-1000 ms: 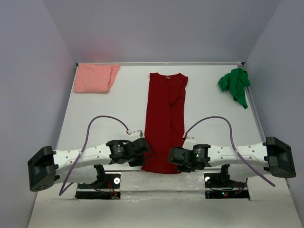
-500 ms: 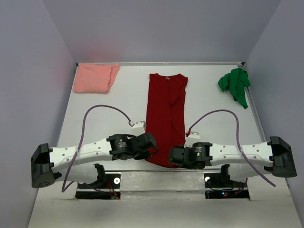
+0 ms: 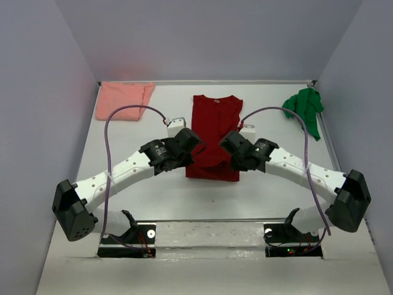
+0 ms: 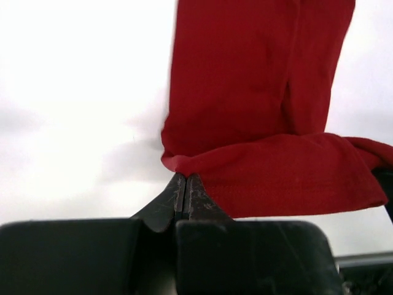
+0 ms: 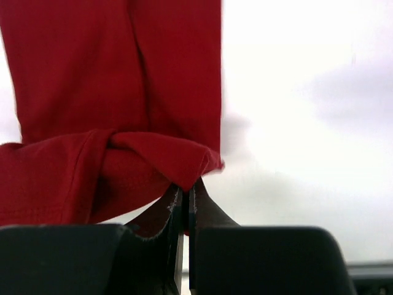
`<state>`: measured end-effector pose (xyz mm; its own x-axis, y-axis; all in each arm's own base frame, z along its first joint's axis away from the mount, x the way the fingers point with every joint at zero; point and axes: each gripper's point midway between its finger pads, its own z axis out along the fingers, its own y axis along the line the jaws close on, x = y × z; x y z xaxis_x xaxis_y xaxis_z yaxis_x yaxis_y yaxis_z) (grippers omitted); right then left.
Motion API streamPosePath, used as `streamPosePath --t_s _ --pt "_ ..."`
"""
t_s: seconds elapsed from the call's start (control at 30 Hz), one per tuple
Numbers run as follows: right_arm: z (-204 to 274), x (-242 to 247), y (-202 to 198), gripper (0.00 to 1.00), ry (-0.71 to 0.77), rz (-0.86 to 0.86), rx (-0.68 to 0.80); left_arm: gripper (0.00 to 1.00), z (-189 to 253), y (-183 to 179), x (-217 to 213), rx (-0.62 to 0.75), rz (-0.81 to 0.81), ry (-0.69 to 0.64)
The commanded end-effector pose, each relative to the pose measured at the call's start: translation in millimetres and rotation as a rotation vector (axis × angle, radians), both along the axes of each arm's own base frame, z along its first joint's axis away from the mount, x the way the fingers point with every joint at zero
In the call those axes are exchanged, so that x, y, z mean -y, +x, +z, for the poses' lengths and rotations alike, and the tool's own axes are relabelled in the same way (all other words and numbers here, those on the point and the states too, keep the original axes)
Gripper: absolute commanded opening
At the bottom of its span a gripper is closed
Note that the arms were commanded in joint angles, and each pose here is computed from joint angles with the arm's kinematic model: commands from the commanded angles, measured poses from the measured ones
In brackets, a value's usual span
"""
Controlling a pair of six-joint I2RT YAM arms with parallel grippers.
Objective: Fold and stack the t-shirts
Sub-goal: Fold the tshirt
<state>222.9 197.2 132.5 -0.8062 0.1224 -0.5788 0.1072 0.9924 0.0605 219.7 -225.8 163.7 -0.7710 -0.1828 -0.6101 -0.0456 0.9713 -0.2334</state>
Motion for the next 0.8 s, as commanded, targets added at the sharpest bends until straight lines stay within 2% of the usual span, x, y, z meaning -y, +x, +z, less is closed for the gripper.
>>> streamPosePath --t_s 0.0,0.1,0.23,0.4,0.77 --pt "29 -10 64 0.0 -0.026 0.145 0.105 0.0 35 52 -6 0.122 -0.033 0.046" --pt "27 -10 96 0.0 -0.019 0.172 0.092 0.0 29 79 2 0.099 -0.07 0.056" --pt "18 -15 117 0.0 -0.03 0.198 0.062 0.0 21 101 15 0.076 -0.134 0.081" --pt "6 -15 128 0.0 -0.039 0.199 0.035 0.0 18 123 23 0.086 -0.166 0.043" --pt "-14 -5 145 0.0 -0.056 0.173 -0.004 0.0 11 152 15 0.084 -0.185 0.089"
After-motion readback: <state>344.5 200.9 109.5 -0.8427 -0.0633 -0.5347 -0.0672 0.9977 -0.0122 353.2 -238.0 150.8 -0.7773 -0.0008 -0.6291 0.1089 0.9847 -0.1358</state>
